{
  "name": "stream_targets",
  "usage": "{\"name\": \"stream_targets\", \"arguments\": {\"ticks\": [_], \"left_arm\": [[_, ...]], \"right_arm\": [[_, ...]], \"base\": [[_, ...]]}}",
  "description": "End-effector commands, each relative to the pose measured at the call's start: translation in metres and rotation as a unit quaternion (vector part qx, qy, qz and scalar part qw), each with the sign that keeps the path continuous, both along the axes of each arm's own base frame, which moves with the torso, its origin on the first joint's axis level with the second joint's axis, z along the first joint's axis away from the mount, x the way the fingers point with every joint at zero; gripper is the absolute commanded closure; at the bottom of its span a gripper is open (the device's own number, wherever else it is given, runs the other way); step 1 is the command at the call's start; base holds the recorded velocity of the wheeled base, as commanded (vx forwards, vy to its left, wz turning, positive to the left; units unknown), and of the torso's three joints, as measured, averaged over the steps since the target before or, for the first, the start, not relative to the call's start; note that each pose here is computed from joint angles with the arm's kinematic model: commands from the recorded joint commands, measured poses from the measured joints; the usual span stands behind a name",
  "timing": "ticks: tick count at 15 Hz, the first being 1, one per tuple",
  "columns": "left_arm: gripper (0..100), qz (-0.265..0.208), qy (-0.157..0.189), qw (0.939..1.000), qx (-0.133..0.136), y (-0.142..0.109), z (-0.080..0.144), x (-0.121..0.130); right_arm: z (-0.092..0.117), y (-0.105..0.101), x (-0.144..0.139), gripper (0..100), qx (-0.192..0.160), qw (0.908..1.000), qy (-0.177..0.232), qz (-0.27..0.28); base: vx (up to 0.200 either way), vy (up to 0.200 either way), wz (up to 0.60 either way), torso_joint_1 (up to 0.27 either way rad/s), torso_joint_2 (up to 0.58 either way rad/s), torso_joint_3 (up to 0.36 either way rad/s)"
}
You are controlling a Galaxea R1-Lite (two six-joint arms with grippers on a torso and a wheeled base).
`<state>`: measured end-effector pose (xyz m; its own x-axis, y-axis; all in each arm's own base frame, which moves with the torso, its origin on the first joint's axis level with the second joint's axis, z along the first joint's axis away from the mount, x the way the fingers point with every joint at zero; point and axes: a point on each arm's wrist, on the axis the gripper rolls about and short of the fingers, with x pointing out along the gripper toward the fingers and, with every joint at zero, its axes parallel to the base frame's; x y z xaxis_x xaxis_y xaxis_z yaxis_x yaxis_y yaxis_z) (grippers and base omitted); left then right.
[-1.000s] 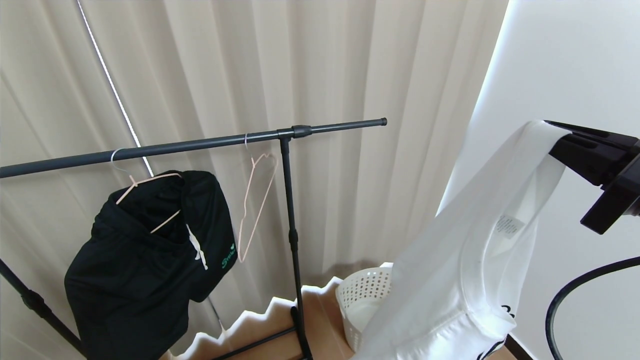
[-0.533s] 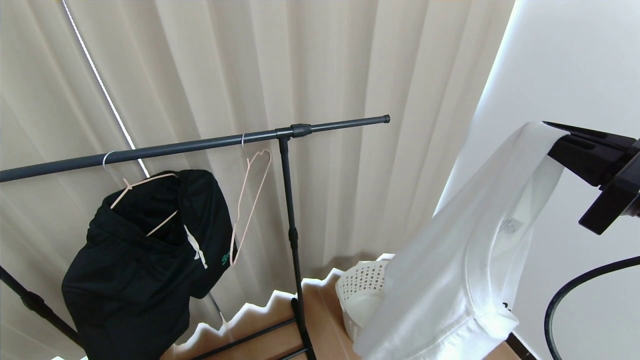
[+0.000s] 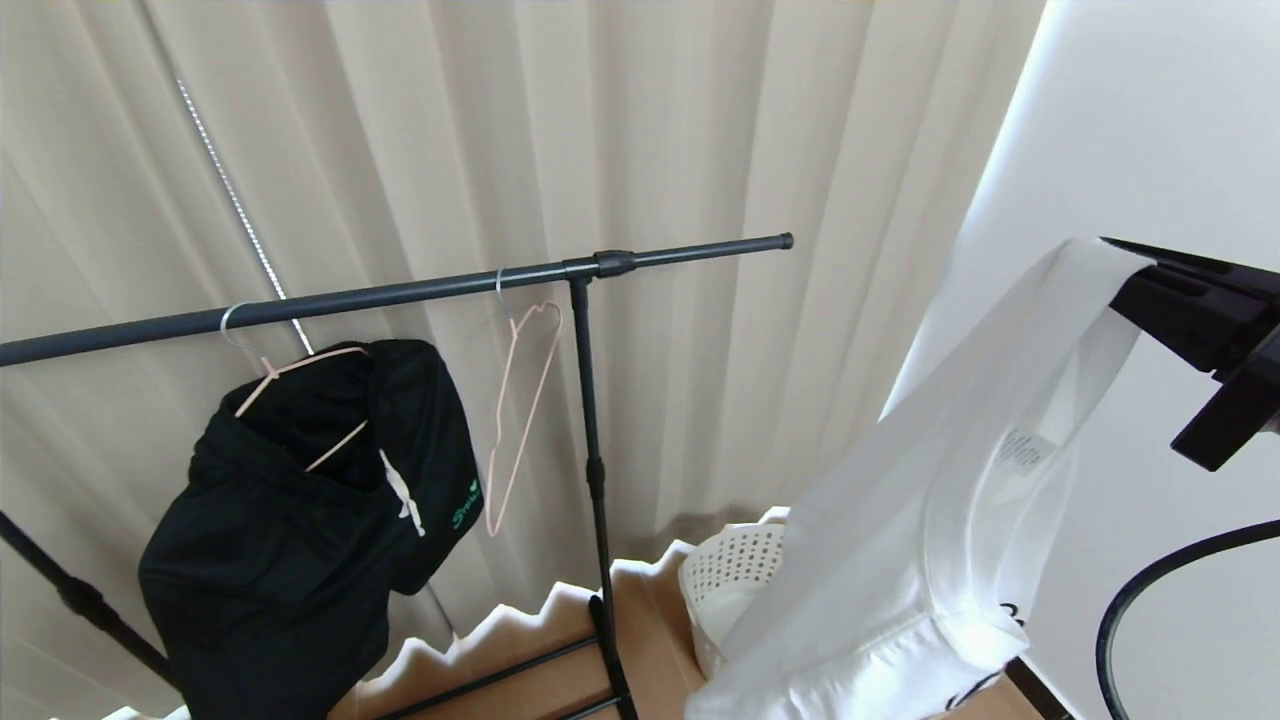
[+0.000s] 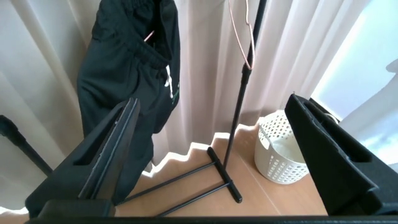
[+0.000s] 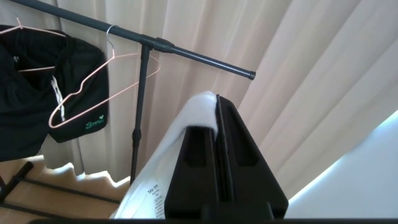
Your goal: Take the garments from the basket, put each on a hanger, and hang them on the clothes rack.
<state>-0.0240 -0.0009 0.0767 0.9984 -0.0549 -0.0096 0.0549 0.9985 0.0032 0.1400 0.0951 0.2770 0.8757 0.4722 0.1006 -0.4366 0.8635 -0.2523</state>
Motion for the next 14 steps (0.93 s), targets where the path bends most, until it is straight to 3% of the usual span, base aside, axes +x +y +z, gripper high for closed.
{"name": "stream_targets", "arguments": {"ticks": [1, 4, 11, 13, 14], "left_arm": [[0, 0.001, 0.001, 1.0000, 0.000, 0.000, 0.000, 0.000], [0, 0.000, 0.001, 1.0000, 0.000, 0.000, 0.000, 0.000], [0, 0.001, 0.001, 1.0000, 0.000, 0.000, 0.000, 0.000], [0, -0.002, 0.001, 1.0000, 0.004, 0.000, 0.000, 0.000], [0, -0.007, 0.004, 0.9998, 0.018, 0.000, 0.000, 0.000]], "right_arm": [[-0.001, 0.001, 0.001, 100, -0.001, 1.0000, 0.002, 0.000], [-0.001, 0.001, 0.001, 100, -0.002, 1.0000, 0.003, 0.000], [-0.004, 0.001, 0.001, 100, -0.006, 1.0000, 0.005, -0.001], [-0.010, 0.001, 0.003, 100, -0.033, 0.9994, 0.005, -0.006], [-0.015, 0.006, 0.009, 100, -0.051, 0.9986, 0.012, -0.011]], "base": [[0.000, 0.000, 0.60, -0.002, 0.00, 0.007], [0.000, 0.000, 0.60, 0.006, 0.00, 0.001], [0.000, 0.000, 0.00, 0.000, 0.00, 0.000], [0.000, 0.000, 0.00, 0.000, 0.00, 0.000], [0.000, 0.000, 0.00, 0.000, 0.00, 0.000]]}}
